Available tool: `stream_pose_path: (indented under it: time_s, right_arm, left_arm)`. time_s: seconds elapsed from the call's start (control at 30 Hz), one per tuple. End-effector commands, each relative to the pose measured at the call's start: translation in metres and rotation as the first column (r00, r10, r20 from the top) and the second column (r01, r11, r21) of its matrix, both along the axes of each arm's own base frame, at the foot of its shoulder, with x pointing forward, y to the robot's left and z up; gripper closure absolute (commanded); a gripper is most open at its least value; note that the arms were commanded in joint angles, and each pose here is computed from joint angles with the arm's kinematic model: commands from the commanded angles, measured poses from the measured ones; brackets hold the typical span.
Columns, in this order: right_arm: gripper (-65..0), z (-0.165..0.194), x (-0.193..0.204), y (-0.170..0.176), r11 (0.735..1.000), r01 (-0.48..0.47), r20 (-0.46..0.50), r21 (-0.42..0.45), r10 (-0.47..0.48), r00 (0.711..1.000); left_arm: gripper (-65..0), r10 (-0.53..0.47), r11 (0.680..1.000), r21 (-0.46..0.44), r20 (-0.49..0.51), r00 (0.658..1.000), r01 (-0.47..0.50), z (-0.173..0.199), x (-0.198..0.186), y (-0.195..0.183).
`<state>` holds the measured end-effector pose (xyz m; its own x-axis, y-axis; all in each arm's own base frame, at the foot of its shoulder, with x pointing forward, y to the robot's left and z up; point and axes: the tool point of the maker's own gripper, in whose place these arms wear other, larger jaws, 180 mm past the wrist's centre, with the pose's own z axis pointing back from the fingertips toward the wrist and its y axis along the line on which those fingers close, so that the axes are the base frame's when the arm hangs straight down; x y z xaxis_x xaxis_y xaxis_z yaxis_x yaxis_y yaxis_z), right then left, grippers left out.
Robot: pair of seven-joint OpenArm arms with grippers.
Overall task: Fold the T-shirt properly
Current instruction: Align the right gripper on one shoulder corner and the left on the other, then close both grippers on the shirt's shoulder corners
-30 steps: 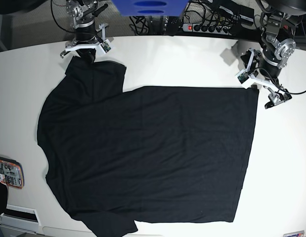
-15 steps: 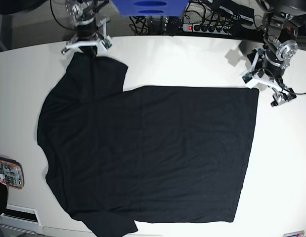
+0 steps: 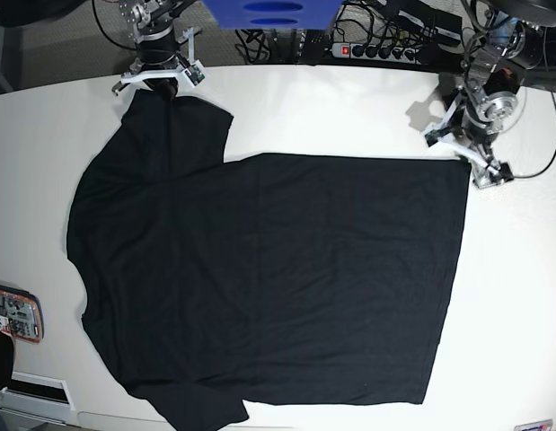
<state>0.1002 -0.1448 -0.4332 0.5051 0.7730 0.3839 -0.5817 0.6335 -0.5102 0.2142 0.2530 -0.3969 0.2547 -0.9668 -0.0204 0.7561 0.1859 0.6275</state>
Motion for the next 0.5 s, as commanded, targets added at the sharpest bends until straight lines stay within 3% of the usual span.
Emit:
stream_pose_path:
  time_s: [0.0, 0.2, 0.27, 0.37, 0.47]
  right_arm:
    - [0.0, 0.0067, 0.0011, 0.0028, 1.0, -0.008, 0.016, 0.01, 0.008, 1.0]
    - [0.0, 0.0108, 0.0043, 0.0046, 1.0, -0.006, 0.029, 0.016, 0.006, 1.0]
    - [0.0, 0.0108, 0.0043, 0.0046, 1.0, -0.006, 0.029, 0.016, 0.006, 1.0]
    - [0.0, 0.0112, 0.0046, 0.0047, 1.0, -0.006, 0.03, 0.017, 0.006, 1.0]
    - [0.0, 0.0112, 0.0046, 0.0047, 1.0, -0.006, 0.03, 0.017, 0.006, 1.0]
  left_arm:
    - [-65.0, -0.023, 1.0, -0.004, 0.053, 0.998, 0.023, 0.0125, 0.0117, -0.0047]
    - [-63.0, -0.03, 0.999, 0.012, 0.054, 0.998, 0.03, 0.013, 0.0117, -0.0035]
    - [-54.2, -0.03, 0.999, 0.018, 0.052, 0.998, 0.029, 0.0125, 0.0103, -0.0024]
    - [-33.4, -0.027, 1.0, 0.014, 0.056, 0.998, 0.026, 0.0134, 0.0121, -0.0026]
    - [-17.3, -0.023, 1.0, 0.011, 0.054, 0.998, 0.023, 0.0123, 0.0104, -0.0024]
